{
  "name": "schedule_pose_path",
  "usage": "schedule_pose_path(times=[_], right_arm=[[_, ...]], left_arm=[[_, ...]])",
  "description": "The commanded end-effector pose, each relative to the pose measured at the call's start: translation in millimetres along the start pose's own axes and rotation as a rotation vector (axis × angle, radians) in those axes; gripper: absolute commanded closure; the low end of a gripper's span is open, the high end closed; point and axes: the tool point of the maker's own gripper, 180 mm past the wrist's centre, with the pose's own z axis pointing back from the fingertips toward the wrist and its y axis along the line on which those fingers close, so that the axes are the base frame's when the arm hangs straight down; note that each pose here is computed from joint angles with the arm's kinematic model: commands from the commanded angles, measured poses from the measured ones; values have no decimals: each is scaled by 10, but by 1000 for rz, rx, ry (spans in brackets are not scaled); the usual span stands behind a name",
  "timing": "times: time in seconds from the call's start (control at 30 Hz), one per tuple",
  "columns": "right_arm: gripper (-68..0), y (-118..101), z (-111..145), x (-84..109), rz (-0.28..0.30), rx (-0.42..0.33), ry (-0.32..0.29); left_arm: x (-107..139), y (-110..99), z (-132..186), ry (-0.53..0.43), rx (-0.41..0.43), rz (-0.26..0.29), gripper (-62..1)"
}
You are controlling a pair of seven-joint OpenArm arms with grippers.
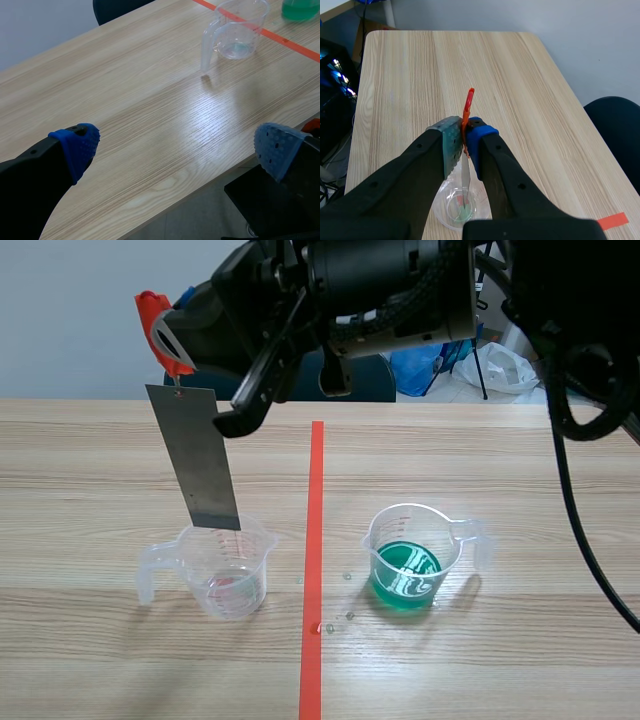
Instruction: Do the redox reaction experiment
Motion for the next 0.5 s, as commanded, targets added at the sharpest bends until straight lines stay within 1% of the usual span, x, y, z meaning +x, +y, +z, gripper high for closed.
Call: schedule_pose_path(times=[0.0,0.1,0.47], right_arm=[[-8,-9,8,106,12,1,-32],[-8,-10,8,106,12,1,-31],[-8,-9,8,107,13,1,-32]], left_arm=[[61,5,-6,-31,11,2,-623],[59,9,-5,-31,16,-16,-623],[60,0,14,-33,26,-12,-623]])
